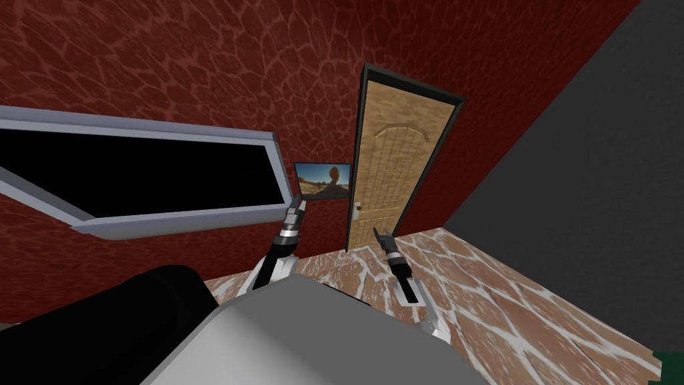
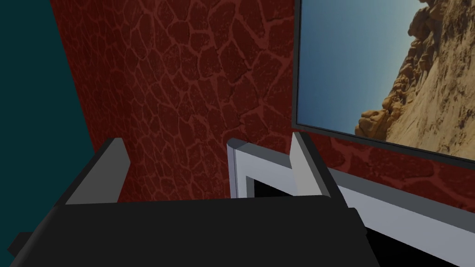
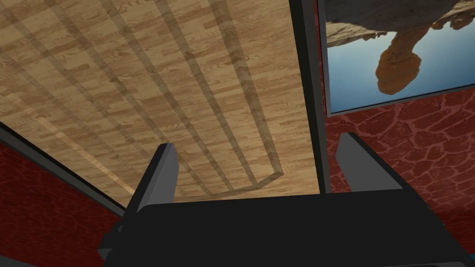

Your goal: Pull the door open

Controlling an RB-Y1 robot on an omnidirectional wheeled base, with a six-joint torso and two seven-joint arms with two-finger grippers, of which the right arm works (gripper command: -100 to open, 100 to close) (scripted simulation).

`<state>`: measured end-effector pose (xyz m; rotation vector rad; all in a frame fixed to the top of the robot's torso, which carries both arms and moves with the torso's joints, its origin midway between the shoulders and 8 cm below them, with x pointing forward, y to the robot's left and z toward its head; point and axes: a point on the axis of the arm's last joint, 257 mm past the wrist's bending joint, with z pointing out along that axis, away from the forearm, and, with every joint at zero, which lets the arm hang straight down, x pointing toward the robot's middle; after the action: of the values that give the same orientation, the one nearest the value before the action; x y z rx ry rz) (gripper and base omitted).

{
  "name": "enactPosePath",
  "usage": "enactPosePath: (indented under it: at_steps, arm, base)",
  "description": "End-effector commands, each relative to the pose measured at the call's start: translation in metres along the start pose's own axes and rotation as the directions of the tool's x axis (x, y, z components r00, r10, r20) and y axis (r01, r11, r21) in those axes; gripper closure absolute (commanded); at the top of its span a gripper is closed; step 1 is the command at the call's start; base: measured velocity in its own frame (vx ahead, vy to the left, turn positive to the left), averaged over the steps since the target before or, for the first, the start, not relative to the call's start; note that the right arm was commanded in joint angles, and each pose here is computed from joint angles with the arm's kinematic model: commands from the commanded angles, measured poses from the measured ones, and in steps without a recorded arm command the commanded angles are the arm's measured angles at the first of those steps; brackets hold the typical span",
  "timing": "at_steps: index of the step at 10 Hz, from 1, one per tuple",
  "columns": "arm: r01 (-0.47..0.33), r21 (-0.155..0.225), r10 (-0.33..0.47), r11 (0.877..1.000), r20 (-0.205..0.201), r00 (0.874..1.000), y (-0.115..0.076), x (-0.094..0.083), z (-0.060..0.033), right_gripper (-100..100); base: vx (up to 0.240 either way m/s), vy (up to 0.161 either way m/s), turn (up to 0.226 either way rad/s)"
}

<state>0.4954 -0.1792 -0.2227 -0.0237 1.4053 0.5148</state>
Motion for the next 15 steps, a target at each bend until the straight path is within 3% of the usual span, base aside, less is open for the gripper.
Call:
enactPosePath:
  at_steps: [1, 7, 11, 13, 14, 15]
  arm:
    - [0.030, -0.010, -0.030, 1.000, -0.022, 0.999, 0.001, 0.009, 0.0019, -100]
    - [0.163, -0.075, -0.171, 0.984, -0.118, 0.978, 0.009, 0.053, 0.0128, -100]
    - [0.241, -0.130, -0.261, 0.962, -0.171, 0.950, 0.015, 0.080, 0.0175, -100]
    - [0.258, -0.145, -0.282, 0.955, -0.183, 0.942, 0.016, 0.086, 0.0184, -100]
    - [0.251, -0.139, -0.274, 0.958, -0.179, 0.945, 0.016, 0.082, 0.0175, -100]
    - [0.256, -0.122, -0.275, 0.959, -0.187, 0.943, -0.010, 0.079, 0.0101, -100]
  base:
    - [0.095, 0.028, -0.001]
    - [0.134, 0.036, -0.002]
    - [0.126, 0.035, -0.002]
    - [0.093, 0.002, -0.001]
    - [0.037, 0.000, 0.002]
    - [0.077, 0.144, 0.178]
